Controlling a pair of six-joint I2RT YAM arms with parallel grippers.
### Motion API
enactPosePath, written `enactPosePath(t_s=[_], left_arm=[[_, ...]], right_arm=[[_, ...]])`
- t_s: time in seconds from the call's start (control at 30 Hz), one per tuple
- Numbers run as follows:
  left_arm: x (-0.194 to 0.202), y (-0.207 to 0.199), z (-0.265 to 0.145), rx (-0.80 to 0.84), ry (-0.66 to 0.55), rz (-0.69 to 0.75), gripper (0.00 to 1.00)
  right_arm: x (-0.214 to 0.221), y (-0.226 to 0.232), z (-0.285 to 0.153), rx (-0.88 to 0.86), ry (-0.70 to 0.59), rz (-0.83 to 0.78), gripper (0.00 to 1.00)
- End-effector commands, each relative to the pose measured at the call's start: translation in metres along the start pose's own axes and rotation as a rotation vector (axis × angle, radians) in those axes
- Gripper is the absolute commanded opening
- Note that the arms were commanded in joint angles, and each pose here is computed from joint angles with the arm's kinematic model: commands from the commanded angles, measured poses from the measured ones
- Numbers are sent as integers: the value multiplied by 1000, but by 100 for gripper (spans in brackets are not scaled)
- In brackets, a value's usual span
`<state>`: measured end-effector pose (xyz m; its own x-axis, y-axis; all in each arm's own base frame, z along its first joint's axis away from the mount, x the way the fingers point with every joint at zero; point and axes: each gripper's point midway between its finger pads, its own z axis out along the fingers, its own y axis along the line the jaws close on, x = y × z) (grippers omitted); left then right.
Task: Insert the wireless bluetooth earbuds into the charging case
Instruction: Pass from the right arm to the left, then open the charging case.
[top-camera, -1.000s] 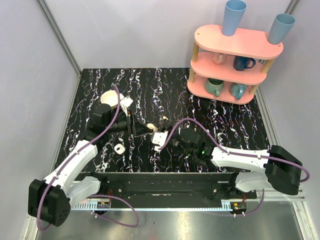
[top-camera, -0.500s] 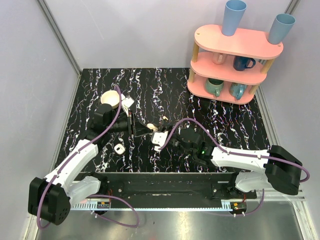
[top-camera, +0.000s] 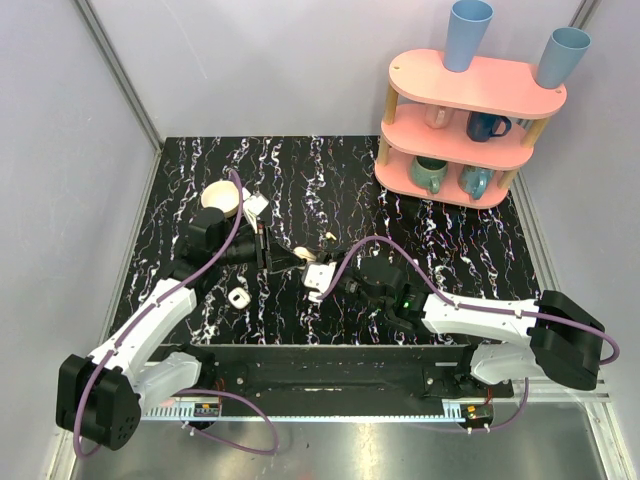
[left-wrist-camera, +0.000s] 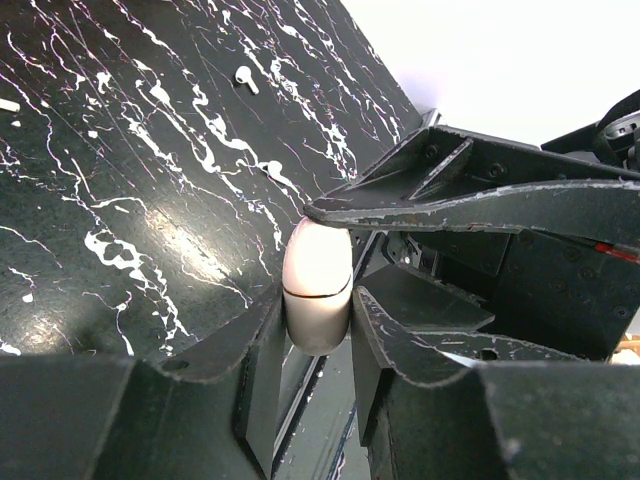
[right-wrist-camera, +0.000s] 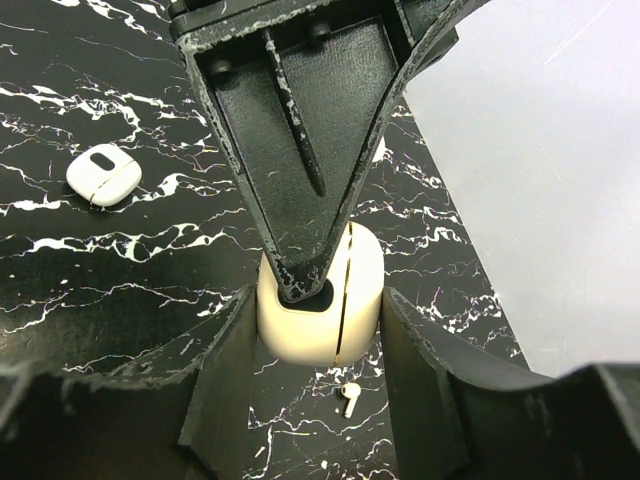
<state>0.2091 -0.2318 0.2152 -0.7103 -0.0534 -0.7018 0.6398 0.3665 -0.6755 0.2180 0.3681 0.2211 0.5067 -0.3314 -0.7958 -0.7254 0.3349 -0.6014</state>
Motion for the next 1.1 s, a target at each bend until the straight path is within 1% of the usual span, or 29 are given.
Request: enactPosePath(t_s=[0.0,0.1,0.13,0.2,0.23,0.3,0.37,0.4,0.43,0.47,0.5,0.53,0.57,0.6,0.63,0.67,0.7,0.73,0.77,0.8,0.83,0.87,0.9,0.93,0.97,1.03,1.07], left_arm=[[-17,-7,-1,4,-49,89,0],[-21,-6,-2,-15,-77,113,0],[-22,-5,-3,-26,-86,118,0],[-27,-3,-5,-52,-120,142,0],[-29,-3,-6,-58,-136,152,0],[-35,-6,-9,-57,-184,183,0],[-34,-2,-10,-70,-219,202,0],[-43,-11,-14,-49,-276,251,0],[-36,-5,-14,-54,-288,251,0],[-45,-13,-17,-32,-355,310,0],[-48,-20,-21,-18,-397,336,0],[-41,-16,-22,-20,-418,346,0],[-50,-23,-27,-13,-484,391,0],[-52,-29,-31,-5,-519,432,0],[-47,-26,-32,-10,-533,448,0],[-46,-30,-32,1,-549,473,0],[-54,-38,-38,3,-611,533,0],[-47,-33,-38,-4,-623,541,0],[-52,-44,-42,17,-684,585,0],[-52,-47,-45,15,-716,633,0],[-46,-44,-45,12,-724,654,0],[-42,-51,-43,34,-733,689,0],[-41,-60,-46,53,-760,804,0],[-33,-61,-44,66,-752,852,0],[-33,-65,-44,75,-768,881,0],[-30,-67,-44,81,-782,919,0],[-32,-75,-49,100,-822,952,0]], right_arm=[[-33,-19,2,71,-106,30,59],[-38,-21,-1,77,-122,43,74],[-39,-21,-2,73,-125,50,82],[-45,-21,-6,63,-135,74,87],[-46,-22,-8,64,-139,86,93],[-54,-27,-16,75,-157,111,97],[-56,-33,-24,109,-165,158,99],[-63,-40,-33,132,-186,174,99],[-66,-44,-38,149,-197,217,100],[-67,-54,-45,201,-191,266,100],[-73,-66,-55,251,-206,318,100],[-81,-77,-61,289,-217,403,100],[-70,-83,-66,333,-152,445,100],[-84,-99,-73,369,-167,488,100],[-73,-94,-74,359,-94,551,100],[-69,-101,-76,386,-50,592,100],[-63,-102,-74,383,0,629,100],[-79,-118,-75,399,-18,714,100],[-64,-105,-74,351,78,757,100],[-52,-111,-70,362,123,791,100],[-60,-118,-70,364,114,864,100],[-57,-110,-68,305,142,902,100],[-50,-119,-67,315,156,941,100],[-52,-120,-67,308,151,1006,100],[-55,-116,-66,269,148,1036,100],[-61,-117,-67,249,129,1070,100],[-69,-110,-66,188,122,1082,100]])
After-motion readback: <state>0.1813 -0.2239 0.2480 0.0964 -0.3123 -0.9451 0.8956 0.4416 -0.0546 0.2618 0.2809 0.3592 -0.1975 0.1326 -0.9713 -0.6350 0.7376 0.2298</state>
